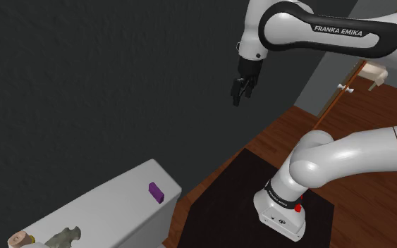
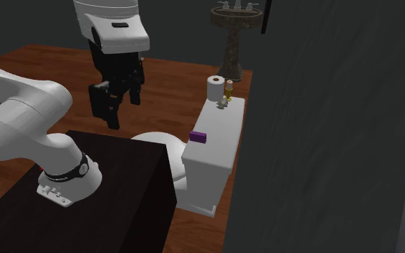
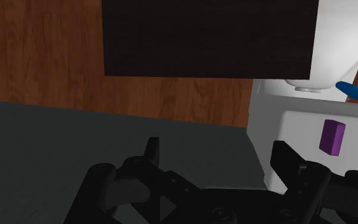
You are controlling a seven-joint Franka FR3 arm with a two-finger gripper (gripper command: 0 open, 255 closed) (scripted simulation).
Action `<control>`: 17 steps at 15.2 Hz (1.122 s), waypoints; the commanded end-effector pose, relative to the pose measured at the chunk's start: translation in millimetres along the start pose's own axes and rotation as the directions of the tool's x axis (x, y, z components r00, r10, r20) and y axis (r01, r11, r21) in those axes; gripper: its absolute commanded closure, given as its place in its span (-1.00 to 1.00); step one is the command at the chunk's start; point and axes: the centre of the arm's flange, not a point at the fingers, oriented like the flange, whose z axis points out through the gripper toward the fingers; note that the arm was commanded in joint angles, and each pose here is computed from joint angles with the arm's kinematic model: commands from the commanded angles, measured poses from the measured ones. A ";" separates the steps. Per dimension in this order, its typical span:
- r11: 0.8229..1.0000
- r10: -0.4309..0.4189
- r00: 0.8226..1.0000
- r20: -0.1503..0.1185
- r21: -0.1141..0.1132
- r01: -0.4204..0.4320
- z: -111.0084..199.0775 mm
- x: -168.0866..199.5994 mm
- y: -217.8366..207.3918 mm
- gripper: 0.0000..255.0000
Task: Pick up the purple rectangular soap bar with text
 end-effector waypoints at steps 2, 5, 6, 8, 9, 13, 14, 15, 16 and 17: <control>1.000 -0.001 1.000 -0.003 0.002 0.001 9.2 1.7 -8.9 -1.00; 1.000 -0.003 1.000 -0.012 0.009 0.003 36.5 6.9 -35.8 -1.00; 1.000 -0.004 1.000 -0.014 0.011 0.004 45.6 8.7 -44.8 -1.00; 1.000 -0.005 1.000 -0.020 0.015 0.006 63.6 12.4 -62.8 -1.00; 1.000 -0.006 1.000 -0.023 0.018 0.006 72.6 14.2 -71.9 -1.00; 1.000 -0.009 0.999 -0.035 0.026 0.010 108.3 21.7 -108.3 -1.00; 1.000 -0.010 0.999 -0.037 0.029 0.011 117.2 23.7 -117.5 -1.00; 0.999 -0.010 0.999 -0.040 0.031 0.012 126.0 25.6 -126.7 -1.00; 0.999 -0.011 0.999 -0.043 0.033 0.012 134.8 27.6 -135.9 -1.00; 0.999 -0.012 0.999 -0.046 0.035 0.013 143.6 29.6 -145.1 -1.00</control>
